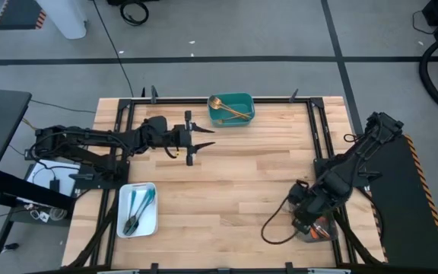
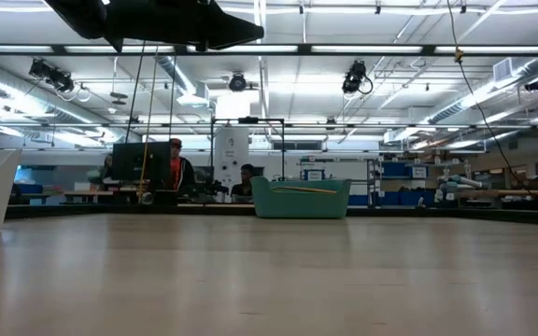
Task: Sort silverware by color (type)
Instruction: Put the orange fork into the black bin
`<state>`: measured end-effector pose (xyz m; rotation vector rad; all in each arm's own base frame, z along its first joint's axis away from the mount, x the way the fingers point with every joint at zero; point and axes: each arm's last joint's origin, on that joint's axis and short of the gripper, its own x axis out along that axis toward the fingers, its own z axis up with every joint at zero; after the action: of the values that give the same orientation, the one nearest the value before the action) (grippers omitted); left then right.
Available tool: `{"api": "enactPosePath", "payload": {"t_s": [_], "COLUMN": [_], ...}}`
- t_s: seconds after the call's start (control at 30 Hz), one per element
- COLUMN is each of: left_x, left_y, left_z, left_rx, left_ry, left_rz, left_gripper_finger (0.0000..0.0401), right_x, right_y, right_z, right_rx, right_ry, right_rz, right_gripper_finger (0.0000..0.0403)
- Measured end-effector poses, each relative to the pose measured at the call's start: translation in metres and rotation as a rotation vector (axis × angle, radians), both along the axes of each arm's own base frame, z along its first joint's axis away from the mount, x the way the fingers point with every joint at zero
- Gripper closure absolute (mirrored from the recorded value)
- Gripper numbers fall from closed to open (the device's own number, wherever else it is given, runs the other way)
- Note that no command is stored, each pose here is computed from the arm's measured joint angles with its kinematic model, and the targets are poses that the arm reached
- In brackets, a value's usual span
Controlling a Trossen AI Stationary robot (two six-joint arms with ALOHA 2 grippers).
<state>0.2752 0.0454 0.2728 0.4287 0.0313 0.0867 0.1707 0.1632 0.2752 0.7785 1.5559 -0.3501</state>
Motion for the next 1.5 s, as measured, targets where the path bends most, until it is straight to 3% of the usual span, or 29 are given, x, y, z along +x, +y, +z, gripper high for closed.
{"api": "enactPosePath", "payload": {"t_s": [0.23,0.53,0.87,1.17,1.5], "left_x": [0.0,0.0,0.0,0.0,0.0], "left_y": [0.0,0.0,0.0,0.0,0.0], "left_z": [0.0,0.001,0.001,0.0,-0.001], "left_rx": [-0.015,-0.057,-0.079,-0.08,-0.081], "left_ry": [-0.001,-0.014,-0.013,-0.002,0.004], "left_rz": [0.001,0.0,0.0,0.001,0.002], "left_gripper_finger": [0.023,0.023,0.023,0.023,0.023], "right_x": [-0.028,-0.05,-0.054,-0.054,-0.052], "right_y": [0.005,0.008,0.004,0.002,0.006], "right_z": [0.009,-0.012,-0.05,-0.068,-0.09], "right_rx": [0.014,-0.114,-0.162,-0.172,-0.073], "right_ry": [0.096,0.192,0.188,0.149,0.11], "right_rz": [-0.089,-0.178,-0.252,-0.354,-0.388], "right_gripper_finger": [0.0388,0.0389,0.0389,0.0389,0.0387]}}
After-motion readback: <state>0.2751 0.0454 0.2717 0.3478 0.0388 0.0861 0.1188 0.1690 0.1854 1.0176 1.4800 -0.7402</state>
